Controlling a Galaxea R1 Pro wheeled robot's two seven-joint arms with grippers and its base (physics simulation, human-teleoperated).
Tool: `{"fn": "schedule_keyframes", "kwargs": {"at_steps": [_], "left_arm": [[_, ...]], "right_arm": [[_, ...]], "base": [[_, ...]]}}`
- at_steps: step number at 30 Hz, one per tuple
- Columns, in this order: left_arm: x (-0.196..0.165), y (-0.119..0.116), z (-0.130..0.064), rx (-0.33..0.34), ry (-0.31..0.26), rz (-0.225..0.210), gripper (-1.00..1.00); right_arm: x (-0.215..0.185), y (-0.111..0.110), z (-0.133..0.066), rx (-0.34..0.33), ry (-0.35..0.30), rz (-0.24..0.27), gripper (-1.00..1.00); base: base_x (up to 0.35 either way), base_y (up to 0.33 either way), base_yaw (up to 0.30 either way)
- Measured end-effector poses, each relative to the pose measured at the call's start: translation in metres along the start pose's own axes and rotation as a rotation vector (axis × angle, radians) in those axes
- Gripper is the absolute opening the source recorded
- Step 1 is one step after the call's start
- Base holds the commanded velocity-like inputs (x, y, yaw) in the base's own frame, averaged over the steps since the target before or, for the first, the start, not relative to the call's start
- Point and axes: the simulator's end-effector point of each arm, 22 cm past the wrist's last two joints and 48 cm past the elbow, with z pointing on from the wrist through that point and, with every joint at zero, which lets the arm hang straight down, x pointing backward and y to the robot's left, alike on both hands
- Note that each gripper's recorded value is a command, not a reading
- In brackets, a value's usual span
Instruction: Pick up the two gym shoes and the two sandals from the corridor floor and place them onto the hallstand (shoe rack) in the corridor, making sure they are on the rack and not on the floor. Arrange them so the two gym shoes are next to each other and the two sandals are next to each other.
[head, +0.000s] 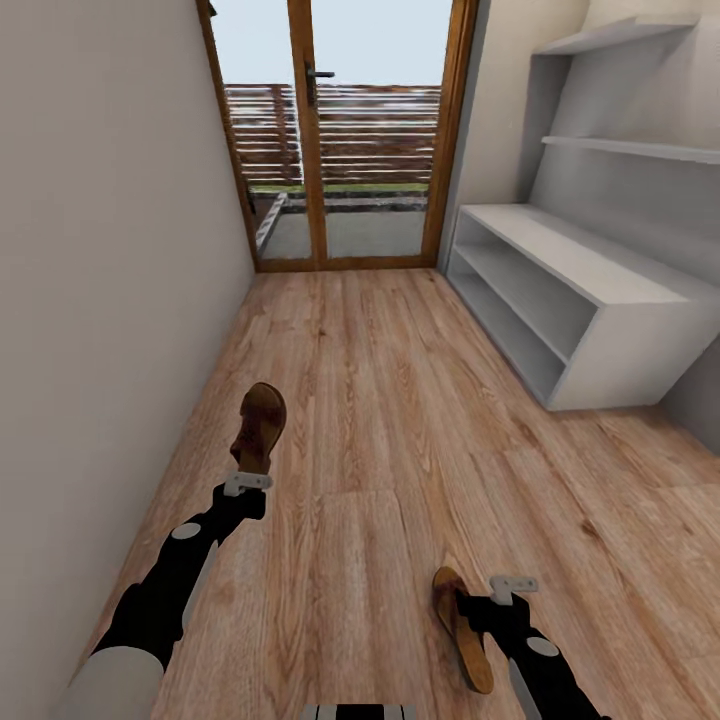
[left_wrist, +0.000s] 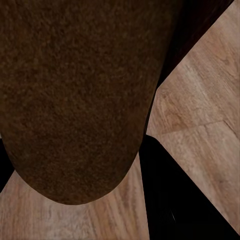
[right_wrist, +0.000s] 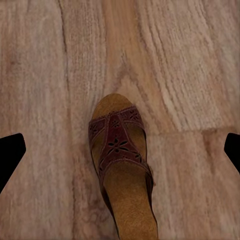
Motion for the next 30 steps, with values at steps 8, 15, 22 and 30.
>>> {"fn": "schedule_keyframes", "kwargs": {"at_steps": [8,15,22,30], "left_arm": [[0.001,0.001,0.002,-0.001,-0.018,0.001,-1.00],[0.021,0.000,0.010,0.001,-0.004,-0.001,-1.00],[0.045,-0.001,0.020,0.006,0.035,-0.007,-1.00],[0.073,-0.004,0.030,0.011,0.080,-0.016,-1.00]], "right_arm": [[0.010,-0.001,0.007,0.002,0.002,0.001,1.00],[0.028,-0.002,0.017,0.003,0.019,0.001,1.00],[0.045,-0.003,0.025,0.005,0.052,0.000,1.00],[0.051,-0.003,0.032,0.004,0.062,-0.002,1.00]], "base": [[0.002,-0.002,0.000],[0.000,0.000,0.000],[0.000,0.000,0.000],[0.000,0.000,0.000]]}}
